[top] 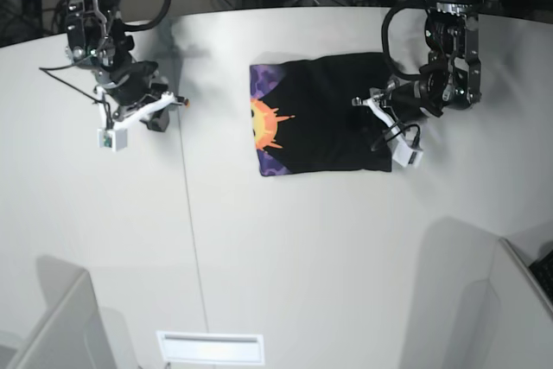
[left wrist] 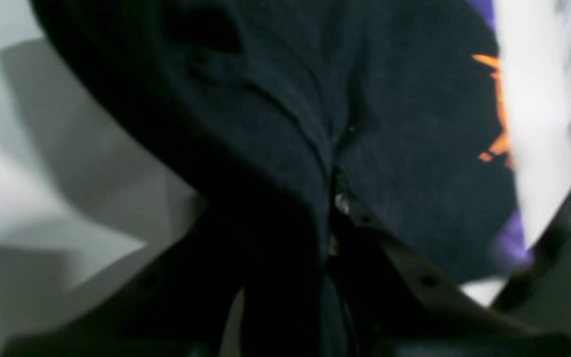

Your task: Fold the T-shirt properly

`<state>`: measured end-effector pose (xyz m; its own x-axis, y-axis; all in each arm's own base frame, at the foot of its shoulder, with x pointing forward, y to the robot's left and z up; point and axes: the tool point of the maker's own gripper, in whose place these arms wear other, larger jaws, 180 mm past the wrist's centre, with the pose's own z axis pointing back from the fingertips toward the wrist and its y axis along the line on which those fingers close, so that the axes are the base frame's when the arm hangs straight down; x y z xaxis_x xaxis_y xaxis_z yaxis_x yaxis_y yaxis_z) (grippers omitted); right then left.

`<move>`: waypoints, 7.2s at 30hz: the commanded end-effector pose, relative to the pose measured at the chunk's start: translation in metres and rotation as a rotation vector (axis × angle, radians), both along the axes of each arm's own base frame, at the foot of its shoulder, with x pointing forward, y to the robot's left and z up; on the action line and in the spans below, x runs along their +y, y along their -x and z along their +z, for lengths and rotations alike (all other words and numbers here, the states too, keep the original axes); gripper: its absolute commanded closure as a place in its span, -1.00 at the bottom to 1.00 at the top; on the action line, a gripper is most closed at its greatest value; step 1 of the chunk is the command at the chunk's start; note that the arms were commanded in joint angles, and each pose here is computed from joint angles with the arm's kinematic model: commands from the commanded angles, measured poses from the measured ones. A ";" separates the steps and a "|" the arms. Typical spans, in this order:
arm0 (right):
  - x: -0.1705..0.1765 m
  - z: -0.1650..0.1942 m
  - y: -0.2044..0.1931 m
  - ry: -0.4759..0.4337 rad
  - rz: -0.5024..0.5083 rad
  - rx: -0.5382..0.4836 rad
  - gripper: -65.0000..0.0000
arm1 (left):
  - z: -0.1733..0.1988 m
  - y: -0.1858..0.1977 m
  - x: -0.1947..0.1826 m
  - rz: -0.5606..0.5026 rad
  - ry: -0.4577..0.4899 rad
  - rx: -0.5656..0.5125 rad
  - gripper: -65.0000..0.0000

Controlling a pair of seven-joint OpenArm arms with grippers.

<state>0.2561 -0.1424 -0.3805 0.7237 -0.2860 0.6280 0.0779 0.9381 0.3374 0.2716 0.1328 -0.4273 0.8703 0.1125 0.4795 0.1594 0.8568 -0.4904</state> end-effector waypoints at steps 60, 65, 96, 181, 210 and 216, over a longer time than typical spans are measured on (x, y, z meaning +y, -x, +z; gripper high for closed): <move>-0.107 -0.027 0.097 0.030 -0.453 0.139 1.00 | 0.013 -0.032 -0.165 -1.490 -0.698 -0.584 1.00; -0.107 -0.027 0.097 0.030 -0.453 0.138 1.00 | 0.012 -0.027 -0.169 -1.494 -0.684 -0.588 1.00; -0.106 -0.027 0.097 0.028 -0.452 0.138 1.00 | 0.016 -0.027 -0.182 -1.500 -0.673 -0.609 1.00; -0.108 0.002 0.215 0.450 -0.091 -0.024 1.00 | 0.078 0.222 -0.096 -0.787 0.037 -0.679 1.00; -0.044 -0.197 0.405 0.161 0.355 0.942 1.00 | -0.134 0.360 -0.018 -0.711 -0.108 0.065 1.00; -0.038 -0.229 0.411 0.169 0.482 0.999 1.00 | -0.167 0.380 -0.014 -0.646 -0.128 0.216 1.00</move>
